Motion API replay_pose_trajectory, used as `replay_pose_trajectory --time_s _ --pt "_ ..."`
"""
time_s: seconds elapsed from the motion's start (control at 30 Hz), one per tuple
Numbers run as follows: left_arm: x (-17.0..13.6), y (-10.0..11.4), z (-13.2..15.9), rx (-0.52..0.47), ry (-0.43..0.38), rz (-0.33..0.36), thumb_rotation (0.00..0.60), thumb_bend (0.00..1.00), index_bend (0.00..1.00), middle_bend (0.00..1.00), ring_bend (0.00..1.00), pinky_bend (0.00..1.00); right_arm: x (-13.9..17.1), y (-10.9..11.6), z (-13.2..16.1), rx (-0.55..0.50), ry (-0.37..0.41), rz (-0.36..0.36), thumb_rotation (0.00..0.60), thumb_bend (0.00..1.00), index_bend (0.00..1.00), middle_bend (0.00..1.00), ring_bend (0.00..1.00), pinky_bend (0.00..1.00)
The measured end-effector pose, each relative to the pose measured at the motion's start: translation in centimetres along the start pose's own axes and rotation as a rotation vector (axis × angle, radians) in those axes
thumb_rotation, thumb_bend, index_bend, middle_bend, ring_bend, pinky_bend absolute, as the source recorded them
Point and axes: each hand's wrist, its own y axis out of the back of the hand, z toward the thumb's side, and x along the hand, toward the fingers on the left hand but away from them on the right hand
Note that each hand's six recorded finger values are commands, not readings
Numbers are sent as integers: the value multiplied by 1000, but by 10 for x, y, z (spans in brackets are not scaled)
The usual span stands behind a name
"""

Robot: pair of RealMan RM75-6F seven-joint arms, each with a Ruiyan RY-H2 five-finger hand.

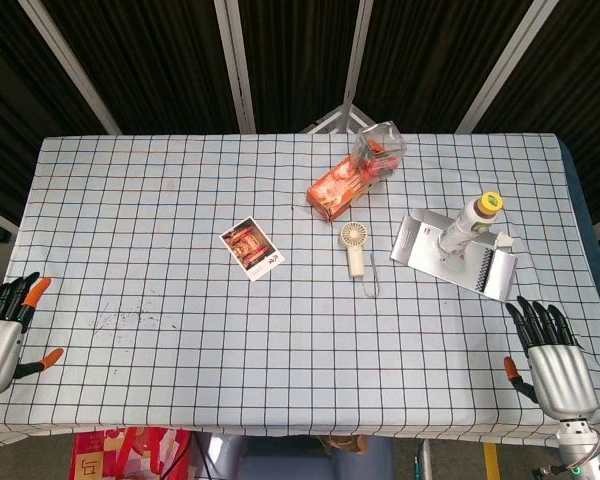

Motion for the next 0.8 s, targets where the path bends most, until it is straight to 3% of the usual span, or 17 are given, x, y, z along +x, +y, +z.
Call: replay_pose_trajectory --time_s 0.37,0.43,0.47,0.57,0.63,0.73,0.8 --pt "-2 0 1 1 -4 1 600 13 0 0 0 0 0 1 1 -12 3 -3 600 434 0 0 0 0" --pt "-2 1 1 -2 -1 2 600 13 0 0 0 0 -2 2 3 -21 9 -7 600 434 0 0 0 35" --pt "-2 1 0 -3 0 2 600 13 0 0 0 0 -3 2 4 -25 13 -9 600 433 0 3 14 101" --pt "-1 0 0 -9 3 -2 600 13 0 0 0 0 -11 5 10 -46 30 -27 600 434 0 121 197 386" --pt "-1 1 0 -17 2 -4 600 13 0 0 0 0 -18 7 15 -64 42 -36 600 433 0 346 445 584" --pt "-1 1 1 -25 -6 -6 600 13 0 0 0 0 -29 7 22 -88 51 -32 600 444 0 606 699 769" --pt "-1 2 2 -30 -11 -8 600 14 0 0 0 0 -41 6 30 -108 60 -17 600 489 0 682 769 823"
